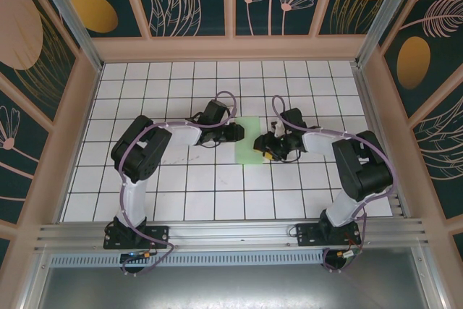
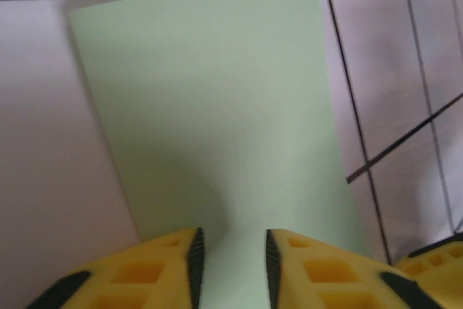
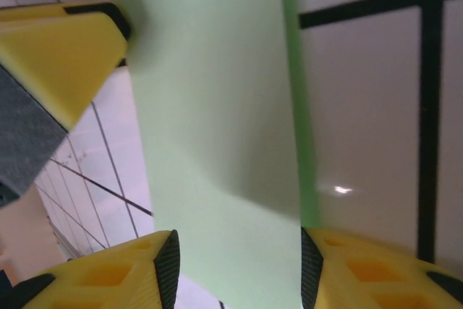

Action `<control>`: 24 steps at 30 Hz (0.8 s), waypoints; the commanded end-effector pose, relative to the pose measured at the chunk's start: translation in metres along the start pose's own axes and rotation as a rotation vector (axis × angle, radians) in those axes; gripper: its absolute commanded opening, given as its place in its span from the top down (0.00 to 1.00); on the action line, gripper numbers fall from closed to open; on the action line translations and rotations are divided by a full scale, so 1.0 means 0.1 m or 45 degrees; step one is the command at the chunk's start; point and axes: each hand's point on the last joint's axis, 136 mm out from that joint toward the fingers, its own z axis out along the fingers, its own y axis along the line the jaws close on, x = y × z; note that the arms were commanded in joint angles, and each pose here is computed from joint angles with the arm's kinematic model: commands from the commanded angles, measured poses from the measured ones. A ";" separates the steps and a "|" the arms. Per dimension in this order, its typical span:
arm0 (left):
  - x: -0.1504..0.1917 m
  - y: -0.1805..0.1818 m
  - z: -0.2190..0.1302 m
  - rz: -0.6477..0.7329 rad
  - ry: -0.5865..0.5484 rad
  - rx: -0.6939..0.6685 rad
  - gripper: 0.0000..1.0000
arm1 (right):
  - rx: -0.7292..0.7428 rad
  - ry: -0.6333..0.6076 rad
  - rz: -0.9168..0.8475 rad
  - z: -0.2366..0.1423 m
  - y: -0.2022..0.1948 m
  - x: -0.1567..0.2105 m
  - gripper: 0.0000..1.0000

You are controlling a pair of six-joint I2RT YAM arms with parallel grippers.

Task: Fold a paper plane with a square sheet of paper (fold left side to right side)
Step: Fold the triangle a second time at the center of the table.

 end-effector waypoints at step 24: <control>0.76 -1.14 -0.82 0.730 -0.208 -0.095 0.36 | -0.128 -0.011 -0.054 0.03 0.42 -0.55 0.53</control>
